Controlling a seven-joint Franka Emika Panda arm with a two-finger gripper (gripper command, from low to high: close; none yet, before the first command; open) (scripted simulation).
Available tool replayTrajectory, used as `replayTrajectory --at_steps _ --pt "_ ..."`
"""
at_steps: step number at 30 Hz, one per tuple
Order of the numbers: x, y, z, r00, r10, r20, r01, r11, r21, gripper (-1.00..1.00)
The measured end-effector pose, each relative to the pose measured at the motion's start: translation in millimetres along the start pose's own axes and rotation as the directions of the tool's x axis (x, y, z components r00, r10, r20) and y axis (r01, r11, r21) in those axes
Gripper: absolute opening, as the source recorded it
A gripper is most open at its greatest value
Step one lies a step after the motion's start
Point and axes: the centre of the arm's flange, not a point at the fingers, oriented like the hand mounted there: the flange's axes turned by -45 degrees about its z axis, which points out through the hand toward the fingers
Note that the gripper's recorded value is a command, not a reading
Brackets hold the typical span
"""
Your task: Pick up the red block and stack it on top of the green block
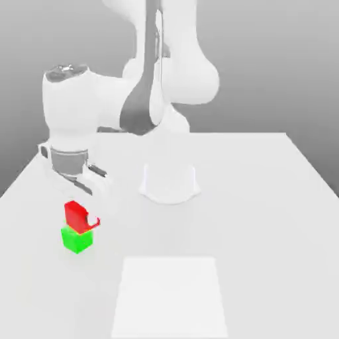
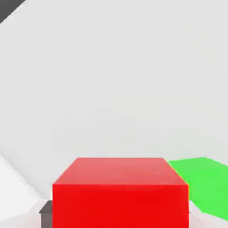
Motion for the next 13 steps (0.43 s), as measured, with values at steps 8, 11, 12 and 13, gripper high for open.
replayTrajectory --at_steps 8,11,12,13 --pt "-1.4 27.6 46.9 0.99 0.137 0.011 -0.138 0.99 0.015 -1.0" --pt "-3.1 28.0 61.6 0.991 0.137 0.009 -0.137 0.991 0.012 1.0" --pt "-3.1 27.7 61.6 0.991 0.135 0.009 -0.136 0.991 0.012 1.0" --pt "-3.2 27.4 61.6 0.991 0.135 0.009 -0.135 0.991 0.012 1.0"
